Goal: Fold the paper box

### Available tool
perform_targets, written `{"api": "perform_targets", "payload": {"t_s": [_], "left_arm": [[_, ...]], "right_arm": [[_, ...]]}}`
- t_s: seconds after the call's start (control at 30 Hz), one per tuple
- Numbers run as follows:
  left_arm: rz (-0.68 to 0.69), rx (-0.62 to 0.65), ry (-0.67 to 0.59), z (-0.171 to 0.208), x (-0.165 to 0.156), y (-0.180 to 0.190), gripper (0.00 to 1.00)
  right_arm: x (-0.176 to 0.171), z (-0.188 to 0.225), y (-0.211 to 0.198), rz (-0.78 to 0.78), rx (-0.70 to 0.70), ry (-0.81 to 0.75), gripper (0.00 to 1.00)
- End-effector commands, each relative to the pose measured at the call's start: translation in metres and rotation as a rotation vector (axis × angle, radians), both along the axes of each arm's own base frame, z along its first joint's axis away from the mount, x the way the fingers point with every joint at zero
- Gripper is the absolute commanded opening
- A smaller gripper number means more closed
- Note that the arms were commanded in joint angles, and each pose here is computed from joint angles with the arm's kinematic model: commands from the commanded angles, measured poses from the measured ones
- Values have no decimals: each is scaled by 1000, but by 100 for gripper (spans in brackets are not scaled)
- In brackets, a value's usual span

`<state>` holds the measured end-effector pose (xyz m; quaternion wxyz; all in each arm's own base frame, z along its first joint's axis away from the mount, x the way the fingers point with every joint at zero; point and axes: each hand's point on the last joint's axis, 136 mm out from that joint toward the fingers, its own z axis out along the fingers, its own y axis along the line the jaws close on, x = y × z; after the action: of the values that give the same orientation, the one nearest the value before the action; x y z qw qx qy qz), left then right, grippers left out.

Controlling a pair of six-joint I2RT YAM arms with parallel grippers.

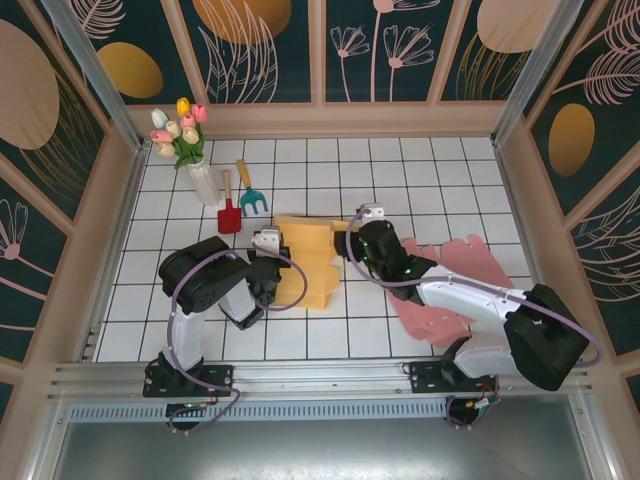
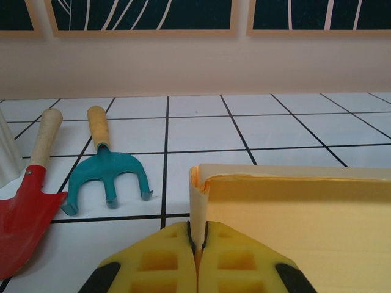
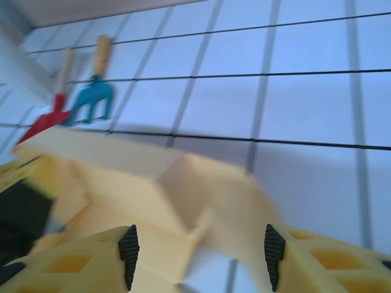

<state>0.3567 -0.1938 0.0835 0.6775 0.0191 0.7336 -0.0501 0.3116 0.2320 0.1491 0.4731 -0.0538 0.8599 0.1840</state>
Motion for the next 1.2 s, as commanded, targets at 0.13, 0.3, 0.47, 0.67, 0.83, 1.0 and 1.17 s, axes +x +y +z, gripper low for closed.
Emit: {"api": "perform_targets", "payload": {"t_s": [0.13,0.3,0.47,0.67,0.83,1.0,1.17], "left_arm": [[-28,-29,-37,4,-4,-5,0],[-29,-28,-36,2,-4,-5,0],[-28,-30,-37,3,-4,-6,0],[-29,-27,-37,3,-4,-6,0],[-26,-28,-37,3,-4,-5,0],[-28,-25,-35,2,-4,-6,0],[-29,-23,-35,2,-4,-6,0]], "right_arm": [[25,-35,-86,-256,-56,71,59],[33,-50,-85,-220,-26,100,59],[36,-64,-60,-95,0,119,59],[28,-78,-33,17,34,147,58],[15,-82,-12,82,26,137,58],[8,-85,-2,113,18,141,58],[0,-81,12,165,7,122,58]]}}
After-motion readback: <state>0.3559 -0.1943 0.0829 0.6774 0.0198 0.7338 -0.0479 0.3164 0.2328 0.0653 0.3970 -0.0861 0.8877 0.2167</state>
